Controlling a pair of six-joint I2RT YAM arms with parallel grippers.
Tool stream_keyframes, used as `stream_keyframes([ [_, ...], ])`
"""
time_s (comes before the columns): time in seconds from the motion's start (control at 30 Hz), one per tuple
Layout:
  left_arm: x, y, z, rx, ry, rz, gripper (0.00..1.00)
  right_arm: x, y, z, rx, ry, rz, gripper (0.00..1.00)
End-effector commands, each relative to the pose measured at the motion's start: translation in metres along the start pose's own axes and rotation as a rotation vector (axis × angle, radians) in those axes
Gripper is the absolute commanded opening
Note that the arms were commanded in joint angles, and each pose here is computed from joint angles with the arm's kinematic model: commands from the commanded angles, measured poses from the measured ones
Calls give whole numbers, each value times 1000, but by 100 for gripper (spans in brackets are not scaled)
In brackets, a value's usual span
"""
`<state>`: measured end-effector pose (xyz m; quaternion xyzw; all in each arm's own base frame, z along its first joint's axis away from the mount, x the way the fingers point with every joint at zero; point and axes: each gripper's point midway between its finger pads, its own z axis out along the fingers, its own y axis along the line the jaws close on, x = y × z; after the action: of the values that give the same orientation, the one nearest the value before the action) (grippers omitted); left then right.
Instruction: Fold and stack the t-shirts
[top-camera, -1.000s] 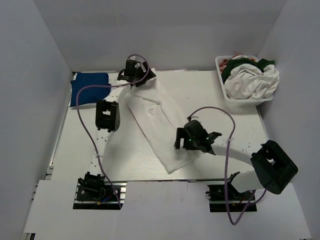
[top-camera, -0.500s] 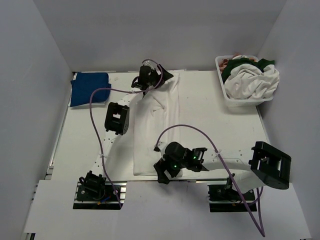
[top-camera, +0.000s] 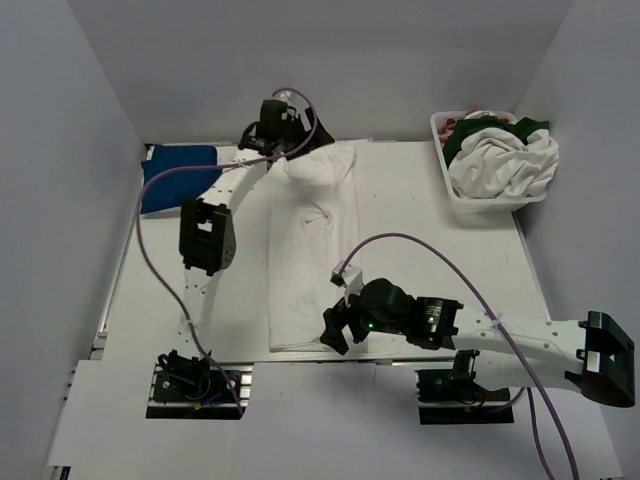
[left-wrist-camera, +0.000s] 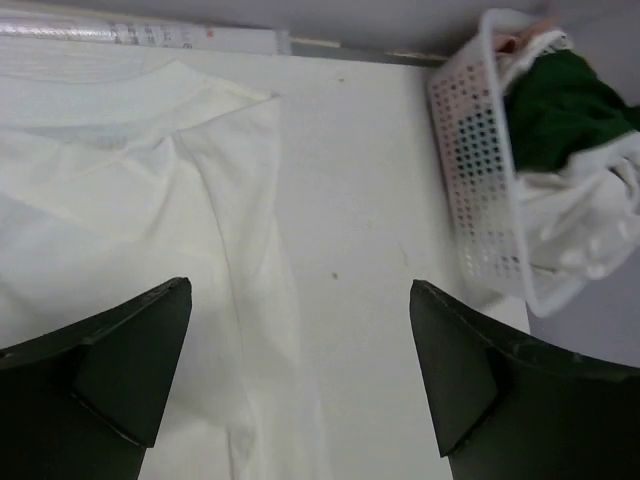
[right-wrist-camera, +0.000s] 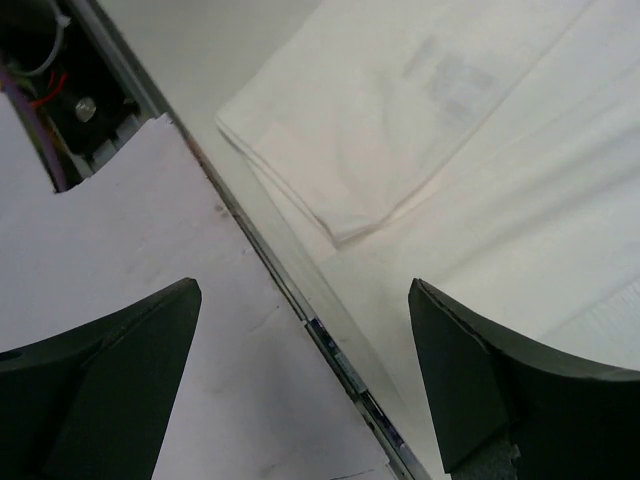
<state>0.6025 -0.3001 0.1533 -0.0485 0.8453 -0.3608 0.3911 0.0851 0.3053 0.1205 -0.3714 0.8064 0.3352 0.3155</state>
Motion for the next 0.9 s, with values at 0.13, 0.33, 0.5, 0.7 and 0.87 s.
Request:
stream_keyframes([
  [0.13, 65, -20, -215, -163, 67, 63, 100, 50, -61, -14, 316, 125, 137, 90],
  [0.33, 195, 29, -303, -223, 148, -62, 100, 88, -62, -27, 312, 257, 224, 90],
  [0.5, 299, 56, -334, -244, 434, -190, 98, 114, -59, -23, 274, 338, 231, 90],
  [0.7, 365, 82, -363, -335, 630, -242, 88, 117, -58, -8, 260, 363, 213, 81],
  [0.87, 387, 77, -367, -290, 696, -259, 70, 113, -60, 1, 276, 362, 195, 63],
])
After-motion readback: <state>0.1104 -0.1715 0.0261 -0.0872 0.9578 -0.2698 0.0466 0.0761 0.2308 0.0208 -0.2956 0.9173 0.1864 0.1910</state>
